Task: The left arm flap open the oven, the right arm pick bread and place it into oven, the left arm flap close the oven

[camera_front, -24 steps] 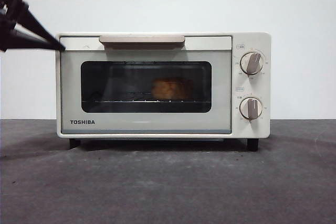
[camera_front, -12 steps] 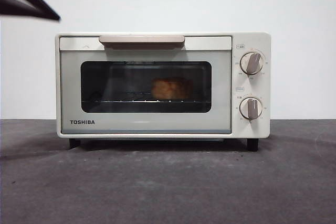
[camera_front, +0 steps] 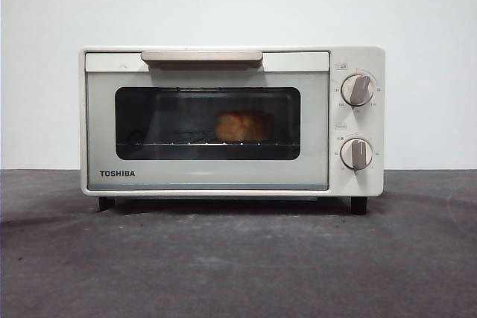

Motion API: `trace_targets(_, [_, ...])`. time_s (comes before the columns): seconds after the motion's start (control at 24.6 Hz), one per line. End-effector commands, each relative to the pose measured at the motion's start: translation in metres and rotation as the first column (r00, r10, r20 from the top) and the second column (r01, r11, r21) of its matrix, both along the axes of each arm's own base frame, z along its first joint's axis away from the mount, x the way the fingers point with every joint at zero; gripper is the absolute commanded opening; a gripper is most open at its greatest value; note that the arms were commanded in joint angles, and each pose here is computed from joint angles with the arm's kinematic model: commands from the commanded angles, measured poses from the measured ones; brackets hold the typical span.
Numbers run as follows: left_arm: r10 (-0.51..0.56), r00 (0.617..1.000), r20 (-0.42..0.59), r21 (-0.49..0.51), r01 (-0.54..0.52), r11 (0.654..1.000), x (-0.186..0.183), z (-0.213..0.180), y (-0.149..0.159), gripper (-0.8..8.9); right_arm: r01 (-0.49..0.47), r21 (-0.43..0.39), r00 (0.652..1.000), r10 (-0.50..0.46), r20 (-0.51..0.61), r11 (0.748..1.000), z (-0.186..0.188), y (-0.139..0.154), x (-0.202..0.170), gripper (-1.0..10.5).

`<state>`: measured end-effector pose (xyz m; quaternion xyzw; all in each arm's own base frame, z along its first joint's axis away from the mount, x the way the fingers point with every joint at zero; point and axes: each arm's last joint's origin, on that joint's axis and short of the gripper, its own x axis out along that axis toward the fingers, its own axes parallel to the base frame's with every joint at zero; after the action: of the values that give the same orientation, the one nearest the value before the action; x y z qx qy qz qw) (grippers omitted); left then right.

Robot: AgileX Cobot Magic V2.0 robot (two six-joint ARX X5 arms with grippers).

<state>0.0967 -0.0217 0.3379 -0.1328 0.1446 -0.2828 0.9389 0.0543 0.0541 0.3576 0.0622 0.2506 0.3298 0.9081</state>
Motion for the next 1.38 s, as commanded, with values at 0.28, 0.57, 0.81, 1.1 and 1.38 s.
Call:
trace_targets(0.28, [0.058, 0.992, 0.112, 0.139, -0.073, 0.988, -0.048, -0.001, 0.006, 0.10, -0.016, 0.005, 0.999, 0.016, 0.038, 1.000, 0.006, 0.000, -0.001, 3.9])
trace_targets(0.57, [0.057, 0.995, 0.077, 0.143, -0.067, 0.987, -0.050, -0.005, 0.006, 0.10, -0.023, -0.018, 0.998, 0.024, 0.058, 1.000, 0.006, 0.000, -0.001, 0.3])
trace_targets(0.81, [0.057, 0.995, 0.077, 0.143, -0.067, 0.987, -0.050, -0.005, 0.006, 0.11, -0.029, -0.031, 0.997, 0.032, 0.072, 0.999, 0.006, 0.000, -0.001, 0.1])
trace_targets(1.1, [0.057, 0.995, 0.077, 0.143, -0.067, 0.987, -0.050, -0.005, 0.006, 0.10, -0.030, -0.031, 0.997, 0.032, 0.072, 0.999, 0.006, 0.000, -0.001, 0.1])
trace_targets(1.38, [0.054, 0.995, 0.086, 0.142, -0.066, 0.988, -0.053, -0.006, 0.006, 0.10, -0.030, -0.031, 0.997, 0.032, 0.072, 0.999, 0.006, 0.000, -0.001, 0.1])
